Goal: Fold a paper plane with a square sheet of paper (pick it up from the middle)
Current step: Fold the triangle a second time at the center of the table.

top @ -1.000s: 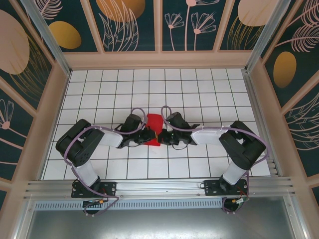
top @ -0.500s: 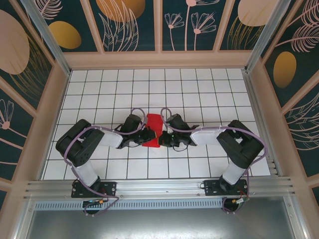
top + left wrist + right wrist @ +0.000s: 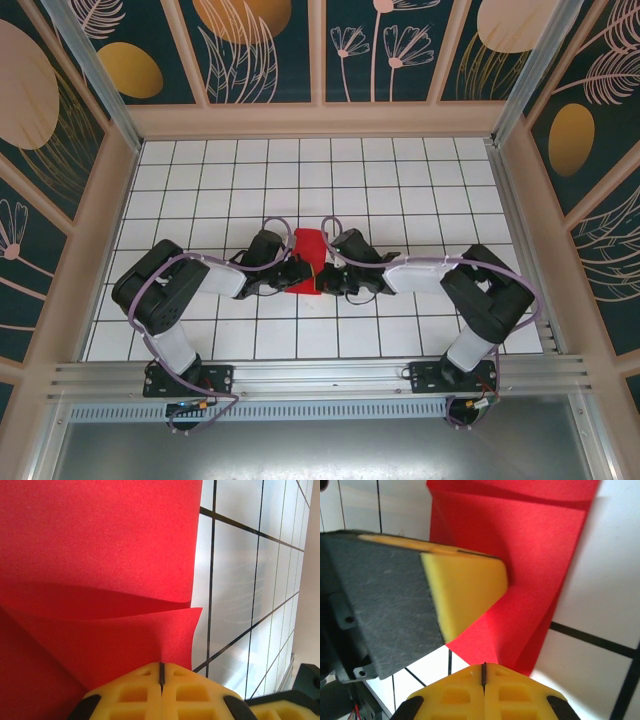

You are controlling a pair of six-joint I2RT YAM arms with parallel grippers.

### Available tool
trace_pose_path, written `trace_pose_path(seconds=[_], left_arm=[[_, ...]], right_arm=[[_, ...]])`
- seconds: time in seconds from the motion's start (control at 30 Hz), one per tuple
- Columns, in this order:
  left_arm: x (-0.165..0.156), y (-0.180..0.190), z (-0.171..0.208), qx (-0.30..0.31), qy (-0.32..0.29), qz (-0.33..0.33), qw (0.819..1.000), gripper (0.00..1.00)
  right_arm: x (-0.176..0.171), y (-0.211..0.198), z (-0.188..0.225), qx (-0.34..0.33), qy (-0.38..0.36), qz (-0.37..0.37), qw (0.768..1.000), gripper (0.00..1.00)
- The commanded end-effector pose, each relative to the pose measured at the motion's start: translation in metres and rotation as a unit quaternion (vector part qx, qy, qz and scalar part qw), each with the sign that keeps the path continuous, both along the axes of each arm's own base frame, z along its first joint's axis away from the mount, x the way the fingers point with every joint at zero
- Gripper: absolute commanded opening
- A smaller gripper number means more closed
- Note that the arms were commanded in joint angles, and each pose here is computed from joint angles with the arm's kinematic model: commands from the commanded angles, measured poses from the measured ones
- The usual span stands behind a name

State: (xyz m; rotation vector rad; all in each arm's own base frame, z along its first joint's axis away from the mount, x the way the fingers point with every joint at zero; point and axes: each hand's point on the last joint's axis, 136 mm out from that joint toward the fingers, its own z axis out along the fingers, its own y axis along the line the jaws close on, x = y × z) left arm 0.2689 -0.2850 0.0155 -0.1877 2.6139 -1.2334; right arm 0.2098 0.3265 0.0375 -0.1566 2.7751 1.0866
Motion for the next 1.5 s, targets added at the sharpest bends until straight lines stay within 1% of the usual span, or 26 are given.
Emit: trace_pose_path(seconds=[0.0,0.4,1.03,1.13,1.3,1.37,1.47], left_arm=[[-0.018,0.018,-0.029,0.046,0.047,0.012,0.998,0.05],[-0.018,0.019,-0.028,0.048,0.048,0.012,0.998,0.05],[-0.015,0.020,-0.029,0.053,0.046,0.017,0.997,0.05],[-0.015,0.019,-0.028,0.053,0.045,0.015,0.997,0.05],[-0.016,0.020,-0.029,0.054,0.047,0.015,0.997,0.05],[-0.017,0.020,-0.029,0.053,0.048,0.015,0.997,0.05],[-0.016,0.020,-0.029,0.051,0.047,0.014,0.998,0.05]], right_arm=[[-0.003,0.004,0.005,-0.007,-0.012,0.012,1.000,0.00],[0.000,-0.002,-0.015,-0.053,-0.007,0.003,0.999,0.00],[-0.005,-0.009,-0.030,-0.073,0.011,0.003,0.997,0.00],[-0.001,-0.003,-0.019,-0.056,0.004,0.005,0.998,0.00],[0.013,0.010,0.017,-0.017,-0.036,0.003,0.999,0.00],[0.015,0.009,0.018,-0.018,-0.039,0.001,0.999,0.00],[0.013,0.006,0.008,-0.027,-0.031,0.002,0.999,0.00]])
